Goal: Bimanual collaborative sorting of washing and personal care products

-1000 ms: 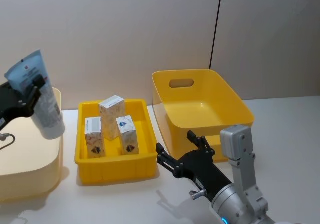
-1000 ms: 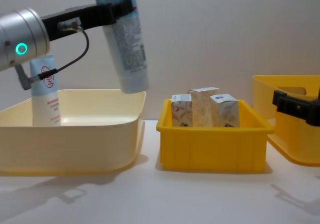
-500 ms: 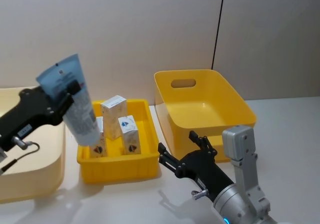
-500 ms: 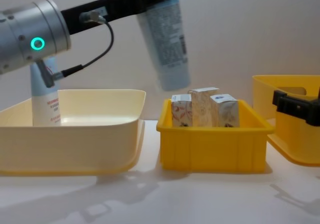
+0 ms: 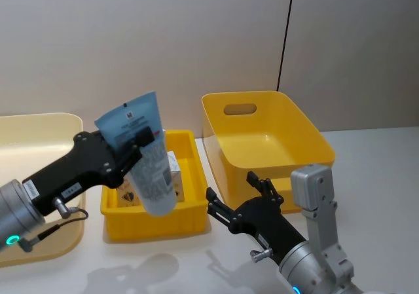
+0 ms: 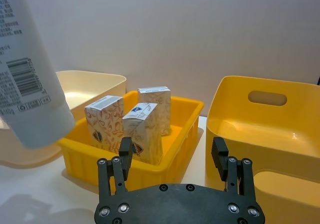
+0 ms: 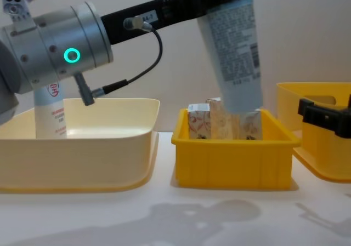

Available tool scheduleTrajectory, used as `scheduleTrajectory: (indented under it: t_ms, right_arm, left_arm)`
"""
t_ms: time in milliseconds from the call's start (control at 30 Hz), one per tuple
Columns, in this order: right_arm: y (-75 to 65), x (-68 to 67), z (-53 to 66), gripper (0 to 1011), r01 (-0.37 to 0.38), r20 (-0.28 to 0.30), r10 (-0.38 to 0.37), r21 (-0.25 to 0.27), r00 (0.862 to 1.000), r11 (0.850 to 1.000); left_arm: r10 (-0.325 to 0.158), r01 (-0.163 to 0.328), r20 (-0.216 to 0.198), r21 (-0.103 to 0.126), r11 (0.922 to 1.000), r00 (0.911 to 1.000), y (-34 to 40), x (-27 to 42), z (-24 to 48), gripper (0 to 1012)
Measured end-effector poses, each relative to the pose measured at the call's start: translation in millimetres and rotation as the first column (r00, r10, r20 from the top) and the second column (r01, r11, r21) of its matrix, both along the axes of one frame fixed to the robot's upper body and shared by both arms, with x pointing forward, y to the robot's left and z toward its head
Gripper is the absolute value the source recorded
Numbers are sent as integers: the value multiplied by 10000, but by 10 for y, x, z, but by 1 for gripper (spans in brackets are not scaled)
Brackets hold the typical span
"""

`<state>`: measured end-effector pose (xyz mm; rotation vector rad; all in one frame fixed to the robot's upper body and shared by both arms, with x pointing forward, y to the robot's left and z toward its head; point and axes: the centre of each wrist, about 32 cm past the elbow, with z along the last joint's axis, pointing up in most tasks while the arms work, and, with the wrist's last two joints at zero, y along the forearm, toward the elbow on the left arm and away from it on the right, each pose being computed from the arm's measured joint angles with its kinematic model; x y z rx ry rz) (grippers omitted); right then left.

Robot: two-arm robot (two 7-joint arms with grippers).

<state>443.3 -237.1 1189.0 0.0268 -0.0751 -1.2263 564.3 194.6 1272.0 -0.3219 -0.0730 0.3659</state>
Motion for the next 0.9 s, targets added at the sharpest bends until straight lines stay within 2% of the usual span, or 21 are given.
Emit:
scheduleTrajectory:
  t_ms: [233, 533, 733, 900]
  right_arm:
    - [-27, -7, 32, 1001, -373, 27, 373, 75, 9993, 9993]
    - [-133, -35, 113, 1001, -1361, -94, 1368, 511, 9906, 9894]
    - [-259, -75, 191, 1001, -2107, -255, 2137, 883, 9766, 9736]
    - [-400, -125, 262, 1001, -2791, -471, 2864, 1216, 9570, 9525]
  left_arm:
    - [-466, 466, 0, 27, 9989, 9989, -72, -18, -17, 203]
    - [-778, 778, 6, 36, 9970, 9970, -123, -30, -26, 204]
    - [-900, 900, 8, 42, 9959, 9959, -142, -34, -29, 203]
    - [-973, 973, 6, 45, 9952, 9953, -153, -38, -32, 203]
